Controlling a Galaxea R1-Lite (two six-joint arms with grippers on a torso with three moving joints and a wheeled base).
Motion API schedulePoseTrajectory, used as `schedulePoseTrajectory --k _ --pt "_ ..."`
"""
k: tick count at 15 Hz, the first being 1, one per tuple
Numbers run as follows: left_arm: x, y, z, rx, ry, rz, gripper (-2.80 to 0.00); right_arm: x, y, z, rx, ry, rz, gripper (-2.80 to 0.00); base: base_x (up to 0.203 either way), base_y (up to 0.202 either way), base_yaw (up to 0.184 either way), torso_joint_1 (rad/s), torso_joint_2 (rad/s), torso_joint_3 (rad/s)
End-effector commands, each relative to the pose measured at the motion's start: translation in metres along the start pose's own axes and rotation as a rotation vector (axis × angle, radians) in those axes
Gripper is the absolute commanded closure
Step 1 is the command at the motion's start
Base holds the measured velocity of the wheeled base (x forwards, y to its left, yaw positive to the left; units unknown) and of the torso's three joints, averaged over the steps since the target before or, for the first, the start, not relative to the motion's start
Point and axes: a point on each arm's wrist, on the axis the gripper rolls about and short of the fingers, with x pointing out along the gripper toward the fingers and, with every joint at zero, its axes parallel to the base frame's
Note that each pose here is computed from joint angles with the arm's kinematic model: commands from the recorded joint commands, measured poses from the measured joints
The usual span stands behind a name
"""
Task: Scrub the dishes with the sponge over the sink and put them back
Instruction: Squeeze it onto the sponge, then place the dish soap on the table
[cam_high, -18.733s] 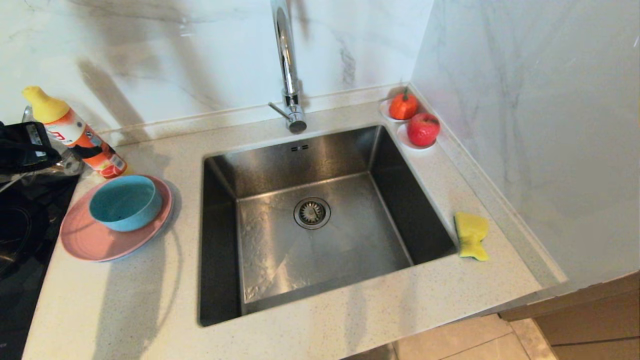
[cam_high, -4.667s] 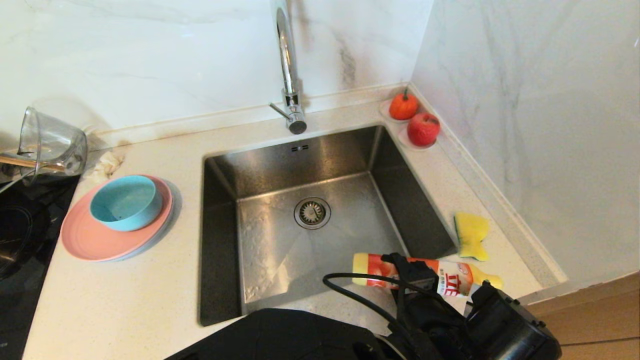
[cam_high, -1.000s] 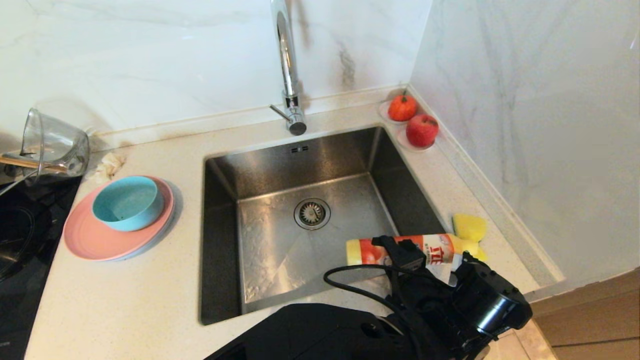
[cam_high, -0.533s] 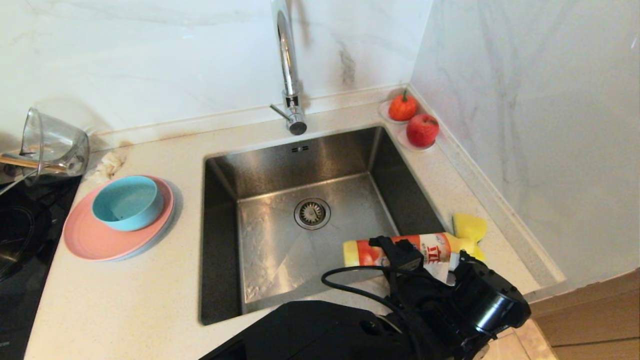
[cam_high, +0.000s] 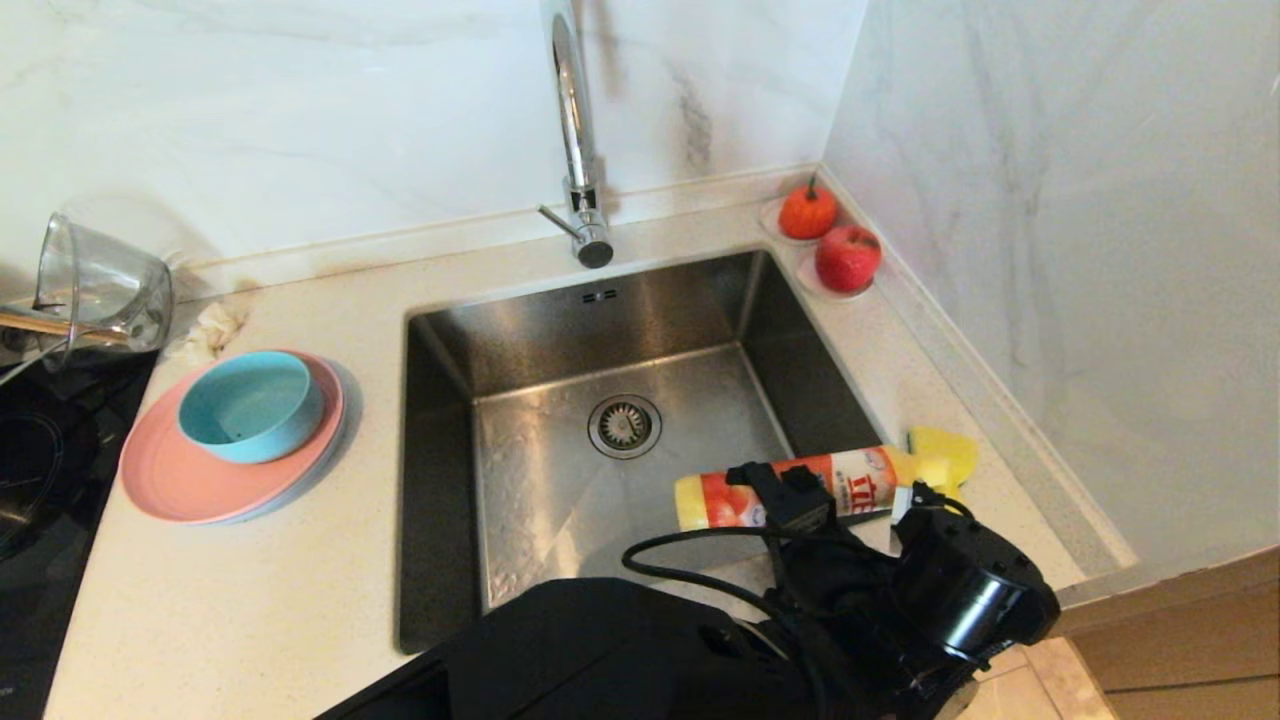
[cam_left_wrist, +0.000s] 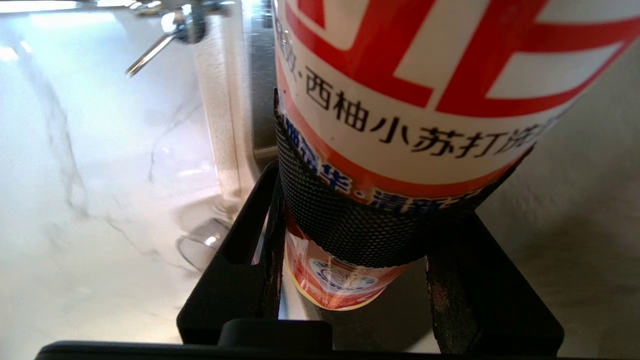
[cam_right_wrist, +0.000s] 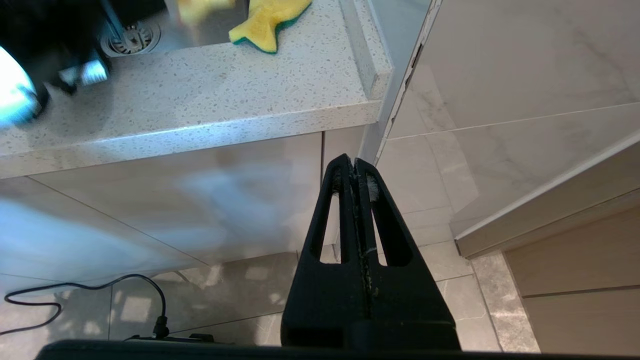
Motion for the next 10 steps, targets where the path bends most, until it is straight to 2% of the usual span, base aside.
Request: schedulePoseTrajectory --k 1,3,4,5,10 --pt "-0.007 0.033 0.006 -0.124 -0.009 0.013 0.00 0.000 0.000 0.000 0.000 -0.001 0.001 0.00 0.000 0.000 0.000 0.000 0.00 0.000" --pt "-0.015 0.047 0.009 -0.204 -0.026 0.014 0.00 0.000 0.000 0.000 0.000 -0.001 0.001 0.00 0.000 0.000 0.000 0.000 0.00 0.000" --pt "-0.018 0.059 0.011 -0.252 -0.034 0.015 0.00 0.000 0.000 0.000 0.000 -0.001 0.001 0.00 0.000 0.000 0.000 0.000 0.00 0.000" --pt "-0.020 0.076 0.012 -0.317 -0.041 0.017 0.00 0.000 0.000 0.000 0.000 -0.001 0.001 0.00 0.000 0.000 0.000 0.000 0.00 0.000" --pt "-0.031 0.148 0.009 -0.548 -0.076 0.021 0.00 0.000 0.000 0.000 0.000 -0.001 0.001 0.00 0.000 0.000 0.000 0.000 0.00 0.000"
